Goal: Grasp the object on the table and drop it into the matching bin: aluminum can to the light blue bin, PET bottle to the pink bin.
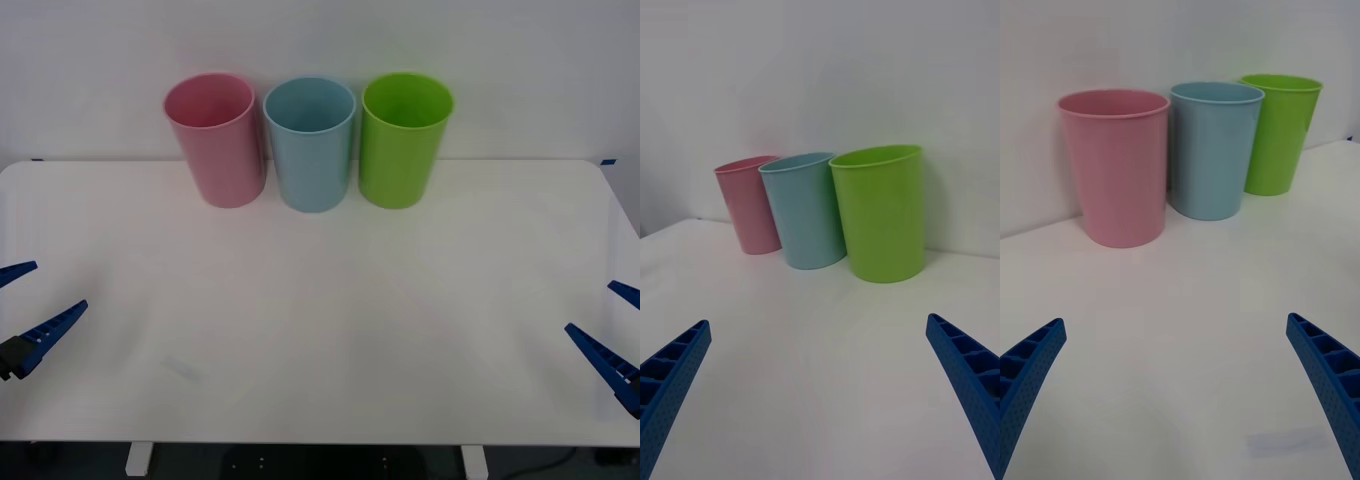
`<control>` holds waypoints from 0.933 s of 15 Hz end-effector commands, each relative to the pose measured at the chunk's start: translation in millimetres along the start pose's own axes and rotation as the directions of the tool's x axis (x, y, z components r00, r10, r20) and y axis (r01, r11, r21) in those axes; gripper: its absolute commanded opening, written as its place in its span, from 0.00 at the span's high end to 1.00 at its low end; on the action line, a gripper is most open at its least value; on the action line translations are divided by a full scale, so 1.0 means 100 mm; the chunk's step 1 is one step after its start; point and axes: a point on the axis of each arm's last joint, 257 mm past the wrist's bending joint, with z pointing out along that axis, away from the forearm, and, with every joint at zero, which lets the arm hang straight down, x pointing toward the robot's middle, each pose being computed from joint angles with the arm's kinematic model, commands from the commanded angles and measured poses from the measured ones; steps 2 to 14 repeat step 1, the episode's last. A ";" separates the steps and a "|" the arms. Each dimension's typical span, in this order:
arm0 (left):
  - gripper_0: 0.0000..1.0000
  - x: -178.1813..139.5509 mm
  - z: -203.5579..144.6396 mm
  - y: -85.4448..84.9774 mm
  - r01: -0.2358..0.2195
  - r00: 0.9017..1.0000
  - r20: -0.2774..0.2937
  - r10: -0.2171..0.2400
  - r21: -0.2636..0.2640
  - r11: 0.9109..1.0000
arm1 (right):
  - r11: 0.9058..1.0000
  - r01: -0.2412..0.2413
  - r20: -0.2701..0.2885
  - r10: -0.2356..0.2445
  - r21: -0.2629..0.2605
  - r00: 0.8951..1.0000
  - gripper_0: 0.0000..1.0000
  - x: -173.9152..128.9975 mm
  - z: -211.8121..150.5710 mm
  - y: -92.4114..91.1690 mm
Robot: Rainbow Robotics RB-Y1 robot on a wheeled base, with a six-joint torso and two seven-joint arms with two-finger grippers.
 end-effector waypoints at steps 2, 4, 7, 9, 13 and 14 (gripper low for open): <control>0.00 0.00 0.00 0.00 0.001 1.000 0.000 -0.001 0.000 1.000 | 1.000 0.000 0.000 0.000 0.000 1.000 0.00 0.00 0.00 0.00; 0.00 0.00 0.00 0.00 0.001 1.000 0.000 -0.001 0.000 1.000 | 1.000 0.000 0.000 0.000 0.000 1.000 0.00 0.00 0.00 0.00; 0.00 0.00 0.00 0.00 0.001 1.000 0.000 -0.001 0.000 1.000 | 1.000 0.000 0.000 0.000 0.000 1.000 0.00 0.00 0.00 0.00; 0.00 0.00 0.00 0.00 0.001 1.000 0.000 -0.001 0.000 1.000 | 1.000 0.000 0.000 0.000 0.000 1.000 0.00 0.00 0.00 0.00; 0.00 0.00 0.00 0.00 0.001 1.000 0.000 -0.001 0.000 1.000 | 1.000 0.000 0.000 0.000 0.000 1.000 0.00 0.00 0.00 0.00; 0.00 0.00 0.00 0.00 0.001 1.000 0.000 -0.001 0.000 1.000 | 1.000 0.000 0.000 0.000 0.000 1.000 0.00 0.00 0.00 0.00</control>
